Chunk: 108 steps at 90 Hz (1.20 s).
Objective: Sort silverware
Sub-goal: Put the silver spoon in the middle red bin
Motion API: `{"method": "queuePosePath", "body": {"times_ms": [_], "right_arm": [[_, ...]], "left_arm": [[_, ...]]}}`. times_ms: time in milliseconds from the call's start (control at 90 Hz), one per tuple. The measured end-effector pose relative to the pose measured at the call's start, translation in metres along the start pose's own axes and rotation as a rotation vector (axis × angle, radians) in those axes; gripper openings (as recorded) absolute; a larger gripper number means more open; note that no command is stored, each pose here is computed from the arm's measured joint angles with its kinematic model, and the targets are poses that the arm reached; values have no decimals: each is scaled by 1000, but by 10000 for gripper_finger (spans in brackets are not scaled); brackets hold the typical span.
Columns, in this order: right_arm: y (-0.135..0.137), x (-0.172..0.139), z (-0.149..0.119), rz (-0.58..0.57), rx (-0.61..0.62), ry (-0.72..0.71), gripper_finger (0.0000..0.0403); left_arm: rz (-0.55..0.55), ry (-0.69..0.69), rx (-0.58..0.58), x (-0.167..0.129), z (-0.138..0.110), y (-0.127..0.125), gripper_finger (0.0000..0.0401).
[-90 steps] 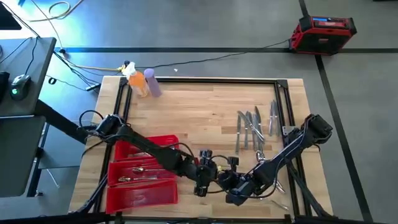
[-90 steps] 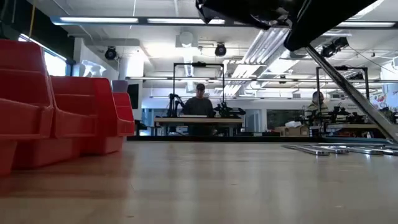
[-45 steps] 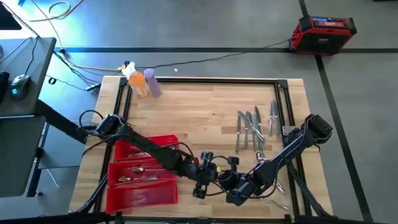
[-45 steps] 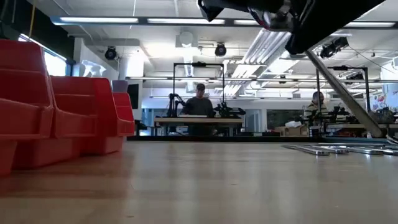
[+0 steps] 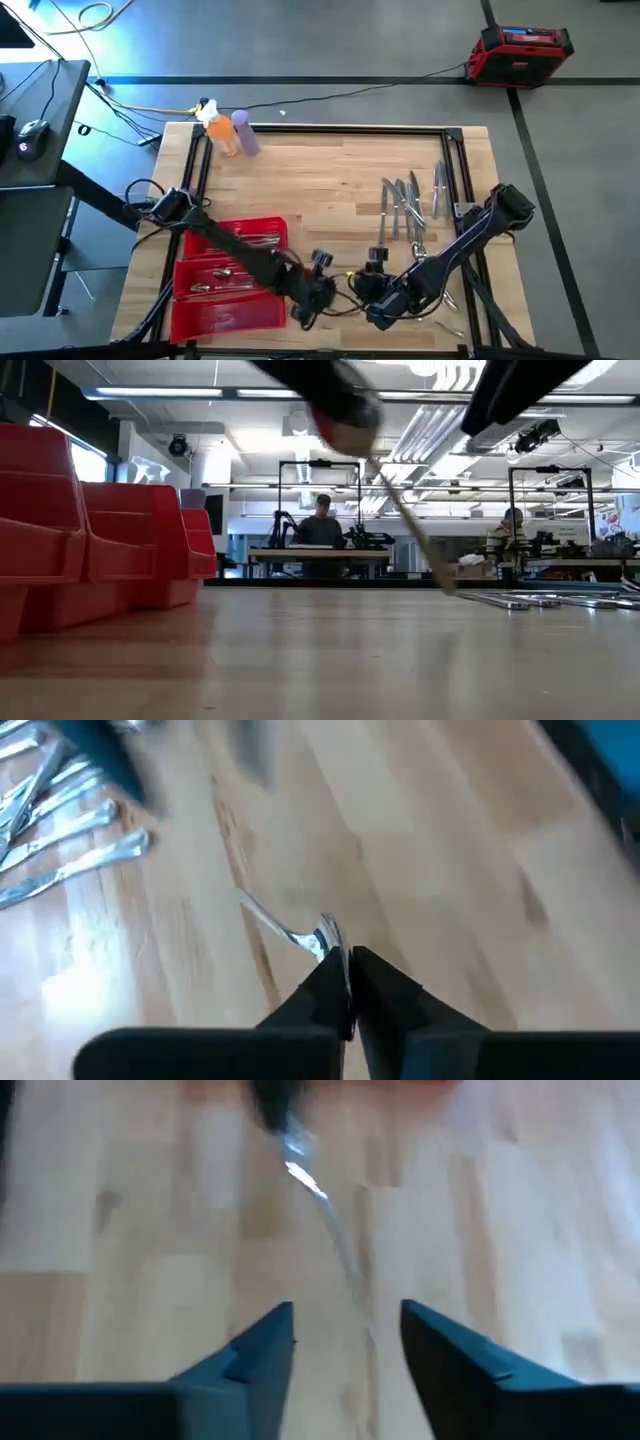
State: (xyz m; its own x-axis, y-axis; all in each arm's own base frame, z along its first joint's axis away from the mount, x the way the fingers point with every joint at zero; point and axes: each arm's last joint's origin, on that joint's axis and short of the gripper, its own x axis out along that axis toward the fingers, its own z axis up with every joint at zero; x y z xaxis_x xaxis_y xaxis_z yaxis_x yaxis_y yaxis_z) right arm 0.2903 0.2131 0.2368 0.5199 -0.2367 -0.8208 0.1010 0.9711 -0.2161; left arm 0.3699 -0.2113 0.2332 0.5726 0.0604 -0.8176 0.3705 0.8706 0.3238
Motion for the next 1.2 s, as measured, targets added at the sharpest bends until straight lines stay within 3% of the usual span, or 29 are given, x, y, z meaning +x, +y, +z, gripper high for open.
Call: {"method": "queuePosePath", "body": {"times_ms": [111, 256, 422, 556, 678, 889, 1200], "right_arm": [[-2, -21, 6, -82, 26, -23, 216], [4, -42, 9, -139, 13, -110, 216], [9, -49, 4, -176, -2, -169, 202], [10, -49, 4, -179, 7, -174, 193], [9, -48, 5, -180, 14, -174, 190], [8, -47, 6, -181, 13, -170, 190], [8, -47, 5, -156, 21, -147, 190]], "left_arm": [[34, 99, 119, -19, -5, -21, 1], [95, 184, 296, -60, -11, -58, 1], [41, 248, 440, -113, -23, -99, 0], [71, 330, 413, -143, -41, -117, 0], [74, 285, 409, -158, -50, -128, 0], [86, 269, 358, -173, -64, -124, 0], [62, 394, 287, -170, -104, -110, 0]]}}
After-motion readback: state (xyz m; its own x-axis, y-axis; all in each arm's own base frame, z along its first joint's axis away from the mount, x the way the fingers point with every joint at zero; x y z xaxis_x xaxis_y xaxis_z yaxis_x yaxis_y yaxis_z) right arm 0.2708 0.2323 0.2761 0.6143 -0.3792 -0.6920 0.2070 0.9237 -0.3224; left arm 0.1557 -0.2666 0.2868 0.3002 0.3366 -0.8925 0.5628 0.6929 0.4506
